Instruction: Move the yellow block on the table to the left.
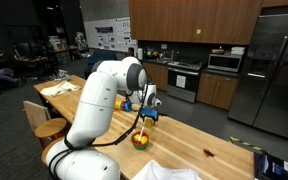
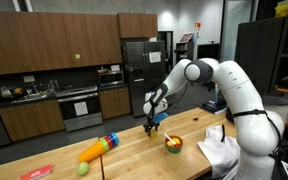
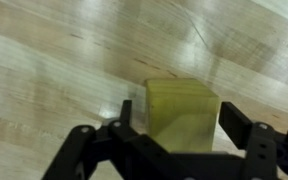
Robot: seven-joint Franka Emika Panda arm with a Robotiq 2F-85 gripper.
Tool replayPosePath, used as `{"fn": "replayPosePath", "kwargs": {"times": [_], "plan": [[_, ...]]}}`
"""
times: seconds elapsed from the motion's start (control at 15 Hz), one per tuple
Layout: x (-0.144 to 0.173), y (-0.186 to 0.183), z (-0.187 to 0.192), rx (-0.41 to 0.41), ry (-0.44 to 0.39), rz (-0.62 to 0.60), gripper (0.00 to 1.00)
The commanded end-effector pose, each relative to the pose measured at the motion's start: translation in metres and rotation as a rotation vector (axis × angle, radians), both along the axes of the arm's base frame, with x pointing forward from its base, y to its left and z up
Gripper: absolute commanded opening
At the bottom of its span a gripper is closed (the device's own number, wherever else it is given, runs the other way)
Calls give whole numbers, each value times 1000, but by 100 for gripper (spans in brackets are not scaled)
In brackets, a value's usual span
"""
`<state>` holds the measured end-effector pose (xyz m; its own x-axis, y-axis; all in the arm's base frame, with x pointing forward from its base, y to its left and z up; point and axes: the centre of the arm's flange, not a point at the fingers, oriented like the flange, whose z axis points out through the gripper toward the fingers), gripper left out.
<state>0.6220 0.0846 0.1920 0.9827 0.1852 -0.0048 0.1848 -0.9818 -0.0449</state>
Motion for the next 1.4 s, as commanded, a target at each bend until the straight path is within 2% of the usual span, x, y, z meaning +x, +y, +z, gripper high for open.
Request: {"fn": "replayPosePath", "kwargs": {"times": [0.0, 0.87, 1.2, 1.33], "plan": [[0, 1, 7, -68, -26, -8, 100], [2, 49, 13, -188, -68, 177, 100], [-1, 58, 9, -300, -109, 316, 100], [-4, 64, 8, -320, -133, 383, 100]]}}
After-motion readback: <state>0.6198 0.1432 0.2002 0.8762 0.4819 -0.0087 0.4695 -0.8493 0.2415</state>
